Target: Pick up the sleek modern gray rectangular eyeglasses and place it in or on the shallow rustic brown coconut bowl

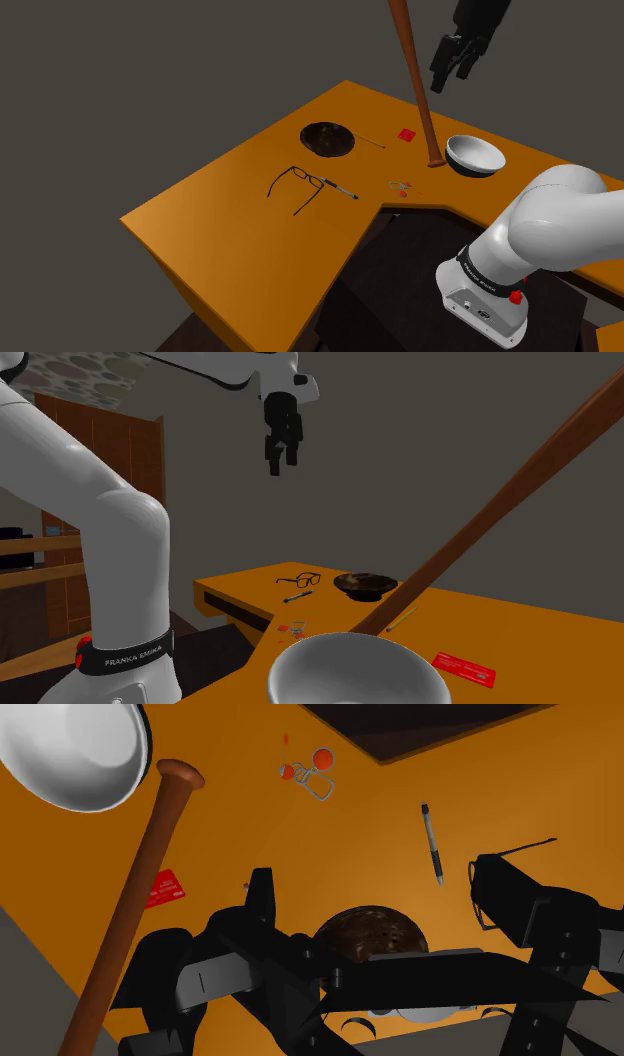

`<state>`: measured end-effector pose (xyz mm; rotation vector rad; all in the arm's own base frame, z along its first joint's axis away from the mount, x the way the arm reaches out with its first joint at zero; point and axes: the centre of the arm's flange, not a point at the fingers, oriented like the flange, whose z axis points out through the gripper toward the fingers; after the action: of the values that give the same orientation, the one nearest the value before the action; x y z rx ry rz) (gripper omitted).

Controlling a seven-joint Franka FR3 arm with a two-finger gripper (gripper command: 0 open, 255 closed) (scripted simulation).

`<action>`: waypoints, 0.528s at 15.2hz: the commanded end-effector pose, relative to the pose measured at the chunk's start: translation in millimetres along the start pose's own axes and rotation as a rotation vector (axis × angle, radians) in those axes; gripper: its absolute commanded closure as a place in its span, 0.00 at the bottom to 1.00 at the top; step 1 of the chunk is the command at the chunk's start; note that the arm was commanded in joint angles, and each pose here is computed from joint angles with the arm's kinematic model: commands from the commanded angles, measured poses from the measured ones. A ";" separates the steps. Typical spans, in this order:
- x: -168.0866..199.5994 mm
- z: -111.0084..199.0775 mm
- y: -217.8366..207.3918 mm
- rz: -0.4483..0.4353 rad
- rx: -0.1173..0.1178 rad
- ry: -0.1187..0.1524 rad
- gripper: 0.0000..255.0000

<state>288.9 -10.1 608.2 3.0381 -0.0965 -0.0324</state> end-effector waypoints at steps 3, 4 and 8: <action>11.4 19.5 -12.1 -0.003 0.010 0.000 0.00; 17.1 29.1 -18.2 -0.004 0.015 0.001 0.00; 39.8 67.5 -43.3 -0.010 0.036 0.001 0.00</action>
<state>326.1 19.2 547.9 3.0688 -0.0832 -0.0328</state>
